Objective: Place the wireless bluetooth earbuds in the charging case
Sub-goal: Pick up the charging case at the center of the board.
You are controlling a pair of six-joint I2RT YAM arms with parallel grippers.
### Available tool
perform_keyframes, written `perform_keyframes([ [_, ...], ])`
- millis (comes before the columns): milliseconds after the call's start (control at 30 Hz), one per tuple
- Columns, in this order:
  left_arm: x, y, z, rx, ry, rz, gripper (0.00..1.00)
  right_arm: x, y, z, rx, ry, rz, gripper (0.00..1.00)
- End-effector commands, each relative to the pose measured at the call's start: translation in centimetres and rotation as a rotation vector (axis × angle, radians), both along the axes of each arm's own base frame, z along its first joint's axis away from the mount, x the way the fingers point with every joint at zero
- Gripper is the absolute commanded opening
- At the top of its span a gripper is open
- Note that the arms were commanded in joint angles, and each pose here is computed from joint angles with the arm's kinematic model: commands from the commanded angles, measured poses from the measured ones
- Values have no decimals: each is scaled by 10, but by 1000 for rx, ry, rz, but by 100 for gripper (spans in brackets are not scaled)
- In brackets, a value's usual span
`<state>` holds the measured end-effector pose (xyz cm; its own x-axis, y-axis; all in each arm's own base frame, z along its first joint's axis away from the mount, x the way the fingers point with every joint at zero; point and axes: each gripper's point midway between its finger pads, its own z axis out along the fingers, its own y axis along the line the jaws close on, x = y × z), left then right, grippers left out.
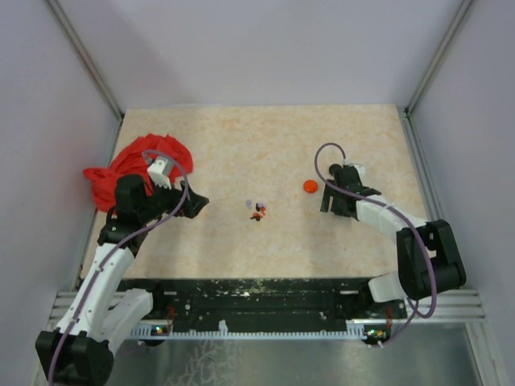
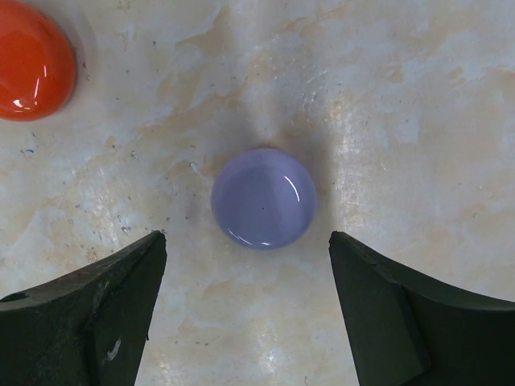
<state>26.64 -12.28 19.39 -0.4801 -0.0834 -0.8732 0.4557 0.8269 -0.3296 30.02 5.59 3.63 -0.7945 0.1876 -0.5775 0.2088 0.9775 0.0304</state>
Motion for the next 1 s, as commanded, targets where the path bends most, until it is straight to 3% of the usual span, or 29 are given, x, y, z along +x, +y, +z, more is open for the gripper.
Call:
perform_keyframes([
  [0,2,-2,14,-7,-31,-23,100,23,-1,15,-12,-72,-12,82],
  [267,0,-5,12,-13,-22,-45,100,30,-3,7,-43,-59,13,77],
  [733,-1,-10,10,-25,-10,-79,100,40,4,-2,86,-55,100,82],
  [967,-2,-13,9,-36,0,-96,100,37,9,-6,103,-30,133,74],
])
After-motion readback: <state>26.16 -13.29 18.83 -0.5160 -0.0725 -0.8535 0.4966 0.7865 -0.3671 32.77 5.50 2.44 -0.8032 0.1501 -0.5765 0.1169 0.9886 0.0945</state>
